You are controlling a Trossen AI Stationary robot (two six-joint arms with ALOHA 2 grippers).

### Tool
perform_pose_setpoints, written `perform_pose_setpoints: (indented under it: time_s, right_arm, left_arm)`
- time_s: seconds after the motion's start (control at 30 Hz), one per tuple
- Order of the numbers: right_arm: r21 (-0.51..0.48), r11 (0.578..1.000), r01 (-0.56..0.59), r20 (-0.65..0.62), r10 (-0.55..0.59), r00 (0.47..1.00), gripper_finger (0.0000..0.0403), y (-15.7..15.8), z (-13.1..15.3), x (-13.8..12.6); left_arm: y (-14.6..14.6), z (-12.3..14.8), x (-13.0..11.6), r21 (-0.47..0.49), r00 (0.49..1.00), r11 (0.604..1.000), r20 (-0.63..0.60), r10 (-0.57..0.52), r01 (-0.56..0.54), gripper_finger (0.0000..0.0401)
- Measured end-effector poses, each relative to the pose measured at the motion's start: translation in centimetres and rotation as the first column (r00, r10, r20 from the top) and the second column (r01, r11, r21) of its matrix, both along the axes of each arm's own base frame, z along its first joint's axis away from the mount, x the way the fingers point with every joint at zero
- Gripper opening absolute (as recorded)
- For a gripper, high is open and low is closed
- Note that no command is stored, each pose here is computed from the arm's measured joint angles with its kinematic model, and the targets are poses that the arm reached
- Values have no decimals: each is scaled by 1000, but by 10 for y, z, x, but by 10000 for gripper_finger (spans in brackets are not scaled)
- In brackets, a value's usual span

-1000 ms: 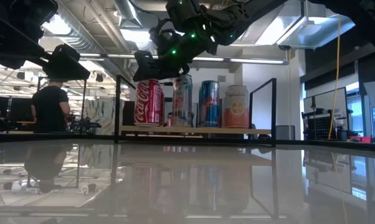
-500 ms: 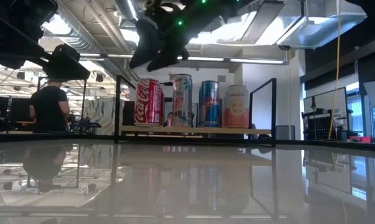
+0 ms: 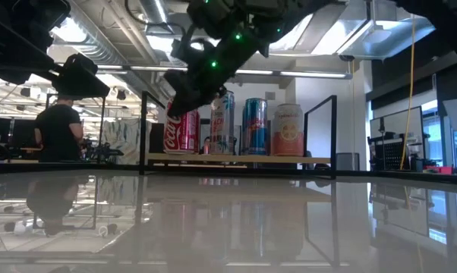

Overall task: Place canned beverage on shelf
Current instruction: Put the red soda can on the shelf

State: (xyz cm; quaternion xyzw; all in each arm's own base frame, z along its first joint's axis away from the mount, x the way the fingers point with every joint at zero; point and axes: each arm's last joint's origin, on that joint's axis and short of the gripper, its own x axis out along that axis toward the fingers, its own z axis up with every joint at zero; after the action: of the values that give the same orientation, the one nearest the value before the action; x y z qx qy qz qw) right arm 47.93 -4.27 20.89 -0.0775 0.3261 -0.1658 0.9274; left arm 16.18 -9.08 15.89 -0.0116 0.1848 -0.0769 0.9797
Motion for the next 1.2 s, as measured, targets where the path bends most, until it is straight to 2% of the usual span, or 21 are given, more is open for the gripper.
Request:
perform_pose_setpoints:
  time_s: [0.23, 0.67, 0.8, 1.2]
  right_arm:
    - [-49, 999, -12, 22, 13, 1000, 70, -9, 5, 1]
    - [-89, 996, -1, 39, 4, 999, 69, -22, 7, 1]
    - [-102, 995, 9, 78, -1, 997, 69, -23, 11, 3]
    - [-82, 996, 20, 90, -12, 996, 69, -26, 11, 3]
  left_arm:
    - [0, 0, 0, 0, 1000, 1000, 0, 0, 0, 357]
    - [0, 0, 0, 0, 1000, 1000, 0, 0, 0, 357]
    - [0, 0, 0, -3, 1000, 1000, 5, 0, 0, 357]
    - [0, 1, 0, -41, 1000, 999, 2, 20, -20, 357]
